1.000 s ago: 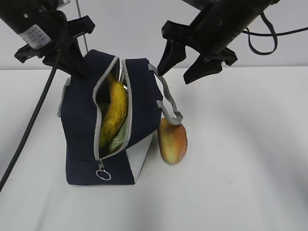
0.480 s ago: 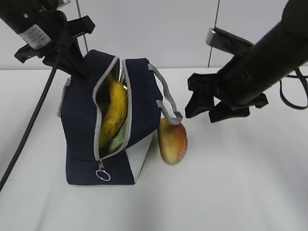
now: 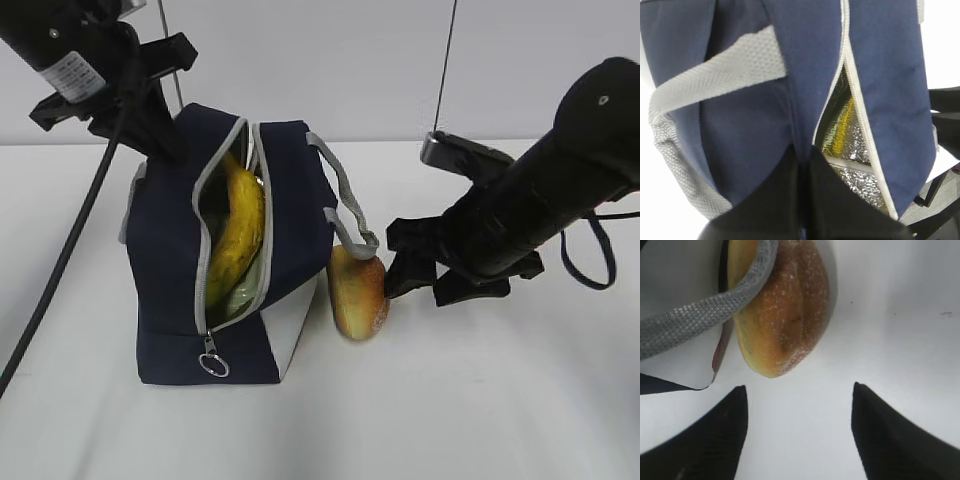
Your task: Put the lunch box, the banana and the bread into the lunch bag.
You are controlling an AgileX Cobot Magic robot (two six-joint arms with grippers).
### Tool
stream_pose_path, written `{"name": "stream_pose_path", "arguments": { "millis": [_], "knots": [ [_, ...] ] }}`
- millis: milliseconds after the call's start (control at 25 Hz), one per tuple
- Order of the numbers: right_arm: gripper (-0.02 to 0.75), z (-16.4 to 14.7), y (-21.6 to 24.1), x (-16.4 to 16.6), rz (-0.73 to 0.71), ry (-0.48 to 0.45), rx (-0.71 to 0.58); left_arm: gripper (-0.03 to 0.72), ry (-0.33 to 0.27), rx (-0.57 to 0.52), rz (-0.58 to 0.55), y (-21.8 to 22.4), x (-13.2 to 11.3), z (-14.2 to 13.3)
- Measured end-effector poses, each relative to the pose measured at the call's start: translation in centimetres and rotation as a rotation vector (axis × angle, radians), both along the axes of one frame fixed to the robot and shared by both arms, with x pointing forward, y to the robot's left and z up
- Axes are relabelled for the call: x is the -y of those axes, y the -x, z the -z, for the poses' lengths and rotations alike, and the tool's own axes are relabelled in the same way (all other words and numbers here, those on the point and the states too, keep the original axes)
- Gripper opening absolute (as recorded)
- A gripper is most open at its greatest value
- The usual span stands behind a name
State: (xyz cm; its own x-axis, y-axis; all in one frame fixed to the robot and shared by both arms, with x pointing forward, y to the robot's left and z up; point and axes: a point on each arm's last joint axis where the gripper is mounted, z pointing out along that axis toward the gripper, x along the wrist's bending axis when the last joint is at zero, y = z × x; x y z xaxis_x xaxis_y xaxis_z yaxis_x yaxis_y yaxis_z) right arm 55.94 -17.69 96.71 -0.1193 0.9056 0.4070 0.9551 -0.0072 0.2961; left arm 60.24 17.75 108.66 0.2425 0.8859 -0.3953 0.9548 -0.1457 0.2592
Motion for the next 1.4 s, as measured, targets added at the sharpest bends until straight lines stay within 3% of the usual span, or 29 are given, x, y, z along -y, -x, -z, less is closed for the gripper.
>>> {"name": "stream_pose_path", "arguments": {
  "millis": [200, 320, 1040, 1240, 1400],
  "knots": [
    [0.641, 1.4, -0.5, -1.0, -0.046, -0.085, -0.006, -0.002, 0.0, 0.0, 0.0, 0.0, 0.0, 0.0],
    [0.655, 2.1, -1.0, -1.2, -0.036, -0.102, -0.006, -0.002, 0.0, 0.0, 0.0, 0.0, 0.0, 0.0],
    [0.652, 5.3, -6.2, -2.9, -0.07, -0.115, -0.019, -0.002, 0.0, 0.0, 0.001, 0.0, 0.0, 0.0],
    [0.554, 5.4, -6.3, -3.0, -0.085, -0.115, -0.028, -0.002, -0.001, 0.001, 0.001, 0.0, 0.0, 0.0],
    [0.523, 5.5, -6.3, -2.9, -0.099, -0.096, -0.027, -0.002, -0.001, 0.001, 0.001, 0.0, 0.0, 0.0]
  ]
}}
